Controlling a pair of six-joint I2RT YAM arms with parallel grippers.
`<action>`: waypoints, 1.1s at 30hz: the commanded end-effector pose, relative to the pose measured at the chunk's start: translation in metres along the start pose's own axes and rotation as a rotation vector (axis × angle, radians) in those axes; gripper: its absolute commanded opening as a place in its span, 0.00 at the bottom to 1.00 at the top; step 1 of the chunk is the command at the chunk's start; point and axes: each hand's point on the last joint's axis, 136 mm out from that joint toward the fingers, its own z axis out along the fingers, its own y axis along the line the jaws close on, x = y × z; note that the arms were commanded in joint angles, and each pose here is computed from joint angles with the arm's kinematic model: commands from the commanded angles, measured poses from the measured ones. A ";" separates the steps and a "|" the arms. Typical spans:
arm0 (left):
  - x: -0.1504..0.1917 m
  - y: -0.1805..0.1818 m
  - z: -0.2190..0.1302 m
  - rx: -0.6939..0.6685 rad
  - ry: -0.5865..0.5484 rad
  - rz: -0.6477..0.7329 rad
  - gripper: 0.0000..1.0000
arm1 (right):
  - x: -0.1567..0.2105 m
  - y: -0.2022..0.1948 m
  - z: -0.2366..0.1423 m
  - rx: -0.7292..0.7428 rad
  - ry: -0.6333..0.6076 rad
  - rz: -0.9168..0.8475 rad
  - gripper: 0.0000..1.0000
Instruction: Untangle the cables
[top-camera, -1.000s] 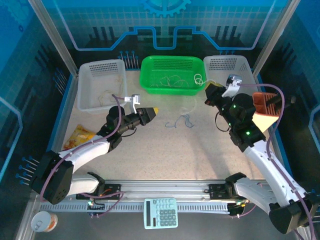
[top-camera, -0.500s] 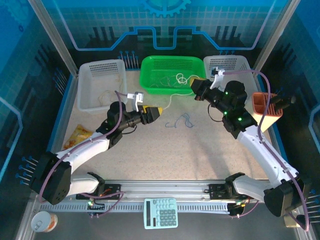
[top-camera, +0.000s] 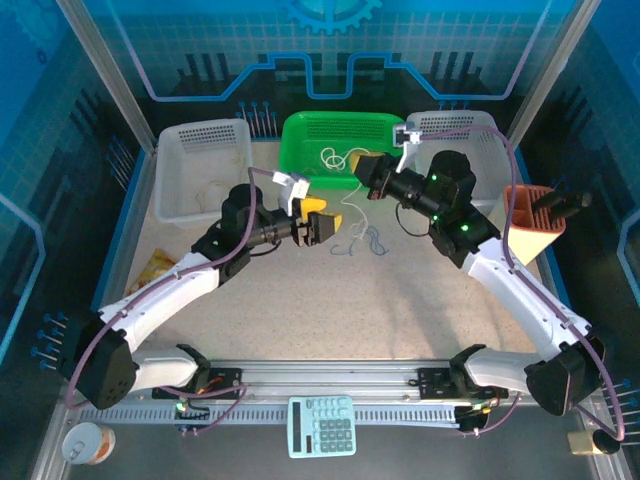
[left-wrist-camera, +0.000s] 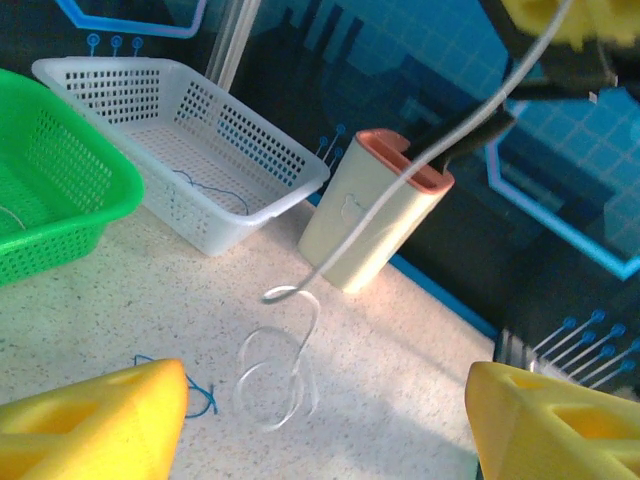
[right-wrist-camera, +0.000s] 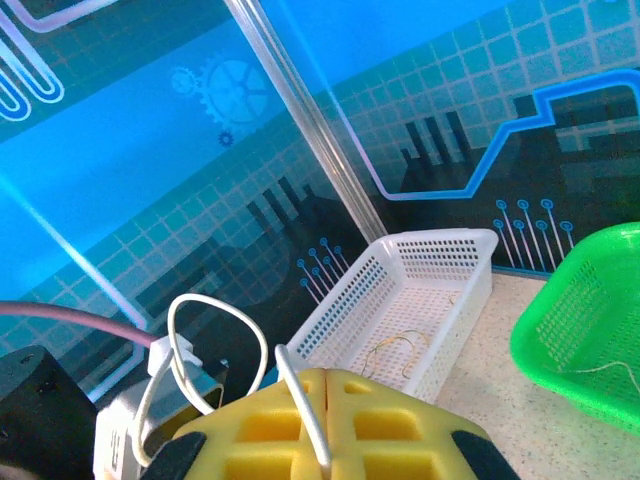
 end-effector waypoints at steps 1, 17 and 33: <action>-0.005 -0.012 0.001 -0.004 0.024 0.132 0.74 | -0.006 0.022 0.000 -0.060 0.009 -0.019 0.00; -0.020 0.000 0.023 -0.063 -0.021 0.182 0.64 | 0.001 0.057 0.008 -0.138 0.037 -0.021 0.00; 0.034 0.022 0.043 -0.032 0.042 0.064 0.23 | -0.057 0.061 -0.006 -0.101 -0.129 -0.055 0.00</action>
